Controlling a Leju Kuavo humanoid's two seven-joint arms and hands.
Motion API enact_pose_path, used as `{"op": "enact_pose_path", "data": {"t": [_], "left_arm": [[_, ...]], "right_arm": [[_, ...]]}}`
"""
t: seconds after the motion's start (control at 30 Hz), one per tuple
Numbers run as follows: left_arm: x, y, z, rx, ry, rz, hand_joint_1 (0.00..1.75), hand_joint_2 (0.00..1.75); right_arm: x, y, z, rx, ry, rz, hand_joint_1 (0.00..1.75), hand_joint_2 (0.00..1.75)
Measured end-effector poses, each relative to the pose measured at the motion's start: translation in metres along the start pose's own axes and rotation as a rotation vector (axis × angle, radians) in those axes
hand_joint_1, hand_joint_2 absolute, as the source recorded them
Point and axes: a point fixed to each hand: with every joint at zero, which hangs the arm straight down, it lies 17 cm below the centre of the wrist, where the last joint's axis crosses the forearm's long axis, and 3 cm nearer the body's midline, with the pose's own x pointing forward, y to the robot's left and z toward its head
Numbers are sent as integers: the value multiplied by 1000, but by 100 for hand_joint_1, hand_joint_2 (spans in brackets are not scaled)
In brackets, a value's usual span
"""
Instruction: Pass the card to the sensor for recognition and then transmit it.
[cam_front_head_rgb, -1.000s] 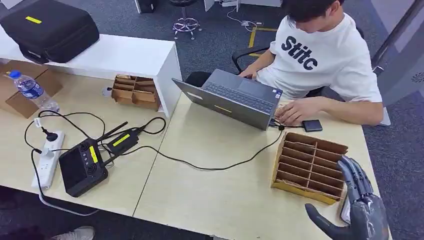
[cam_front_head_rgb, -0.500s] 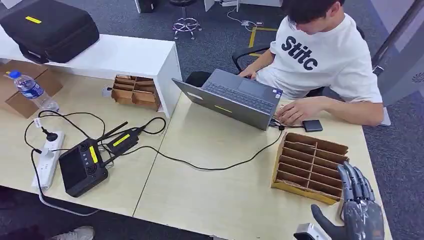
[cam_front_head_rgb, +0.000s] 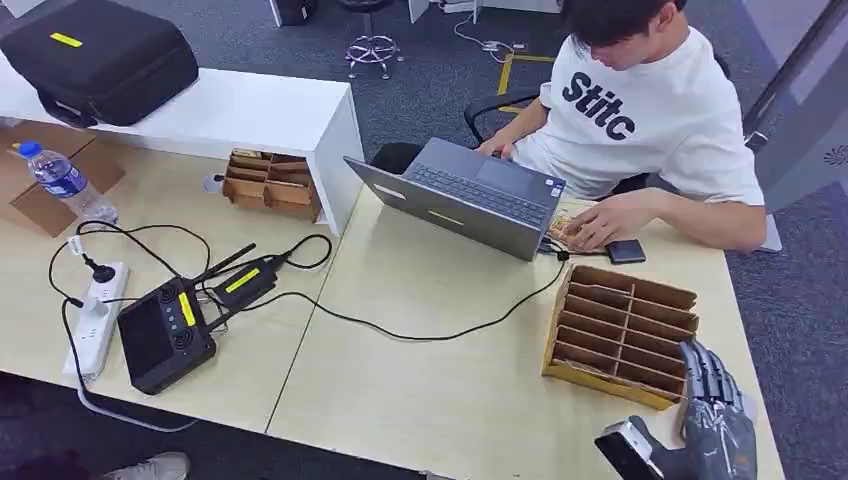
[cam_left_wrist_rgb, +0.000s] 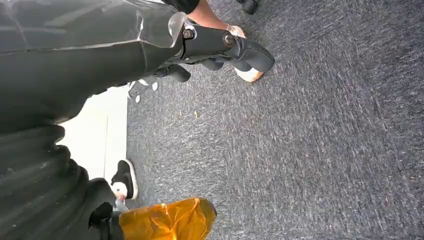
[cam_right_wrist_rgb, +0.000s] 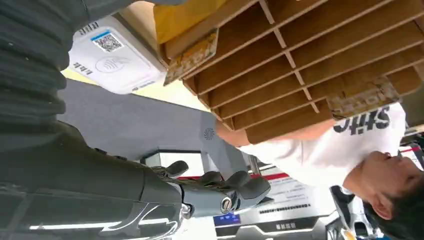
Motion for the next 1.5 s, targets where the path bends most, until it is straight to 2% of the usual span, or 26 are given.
{"op": "enact_pose_path", "data": {"t": [1.5], "left_arm": [[2,1,0,2,-3,-3,0,175]], "right_arm": [[-4,30,-13,25,70,-33,0,175]]}}
